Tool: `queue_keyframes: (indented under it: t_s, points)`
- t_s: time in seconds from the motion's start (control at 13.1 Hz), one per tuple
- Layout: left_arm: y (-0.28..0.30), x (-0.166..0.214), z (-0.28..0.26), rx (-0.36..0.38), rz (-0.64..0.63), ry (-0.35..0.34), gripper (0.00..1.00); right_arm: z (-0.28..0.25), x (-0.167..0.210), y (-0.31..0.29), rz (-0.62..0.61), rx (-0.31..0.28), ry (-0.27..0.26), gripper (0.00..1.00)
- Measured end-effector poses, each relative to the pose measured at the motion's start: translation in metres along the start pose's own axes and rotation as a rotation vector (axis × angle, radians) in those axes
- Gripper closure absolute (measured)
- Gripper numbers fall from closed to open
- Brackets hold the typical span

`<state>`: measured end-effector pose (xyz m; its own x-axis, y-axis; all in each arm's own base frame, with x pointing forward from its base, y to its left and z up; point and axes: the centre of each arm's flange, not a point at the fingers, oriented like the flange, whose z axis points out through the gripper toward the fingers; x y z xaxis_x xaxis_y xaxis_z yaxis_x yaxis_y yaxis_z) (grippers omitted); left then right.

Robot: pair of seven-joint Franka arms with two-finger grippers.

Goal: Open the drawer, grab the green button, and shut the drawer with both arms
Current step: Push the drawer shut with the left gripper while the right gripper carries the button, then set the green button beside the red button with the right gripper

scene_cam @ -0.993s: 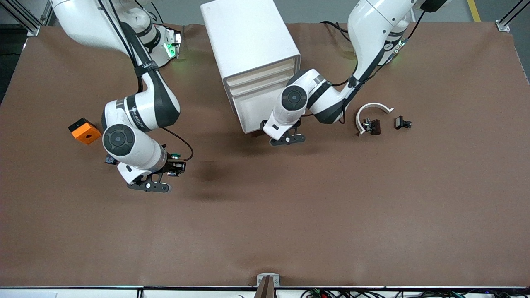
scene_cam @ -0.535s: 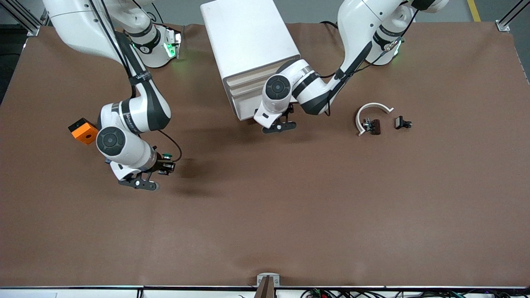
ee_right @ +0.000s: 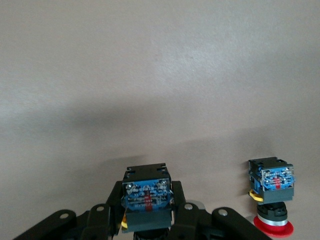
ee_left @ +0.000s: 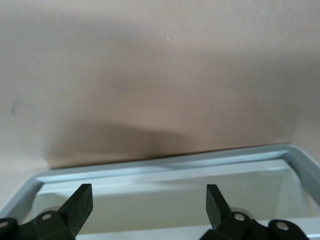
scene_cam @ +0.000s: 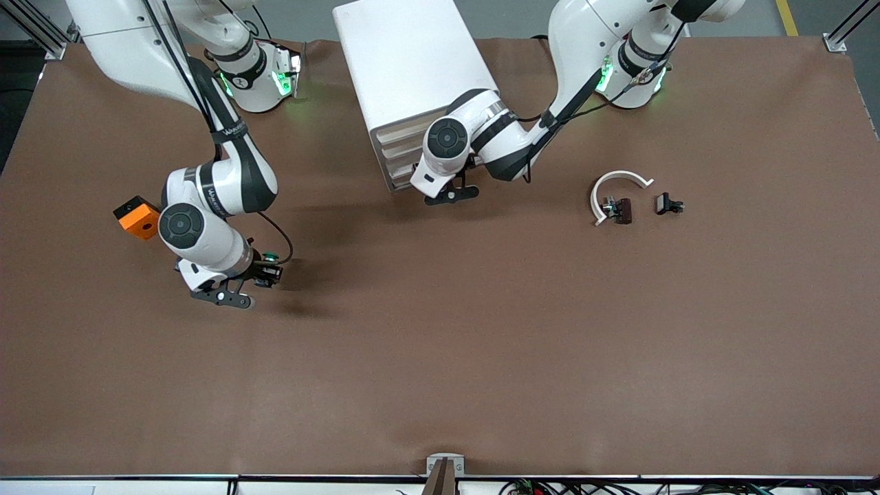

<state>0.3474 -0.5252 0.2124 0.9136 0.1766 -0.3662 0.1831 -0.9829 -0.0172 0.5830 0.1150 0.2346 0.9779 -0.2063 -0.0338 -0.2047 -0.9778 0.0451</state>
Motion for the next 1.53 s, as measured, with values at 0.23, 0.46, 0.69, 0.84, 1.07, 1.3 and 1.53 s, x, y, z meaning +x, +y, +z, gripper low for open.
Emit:
queue_keyframes:
  t_s: [0.23,0.46,0.69,0.84,1.07,1.3,1.53]
  points:
    - [0.002,-0.003,0.002,0.000,-0.004,-0.006,0.00,0.009,0.001,0.018,0.028,-0.002,-0.005,0.58]
    - [-0.002,0.016,-0.012,-0.018,-0.033,0.012,0.00,0.014,0.000,0.027,0.041,0.001,-0.001,0.58]
    - [-0.028,0.076,-0.058,-0.018,-0.098,0.116,0.00,0.022,-0.004,0.030,0.043,0.011,0.022,0.58]
    - [-0.049,0.105,-0.104,0.014,-0.117,0.215,0.00,0.033,-0.011,0.032,0.042,0.021,0.043,0.58]
    - [-0.087,0.142,-0.187,0.021,-0.199,0.301,0.00,0.045,-0.019,0.033,0.040,0.018,0.034,0.58]
    - [-0.142,0.184,-0.256,-0.028,-0.258,0.347,0.00,0.048,-0.021,0.031,0.035,0.016,0.027,0.58]
    - [-0.207,0.213,-0.307,-0.047,-0.194,0.393,0.00,0.051,-0.025,0.023,0.017,0.016,0.021,0.58]
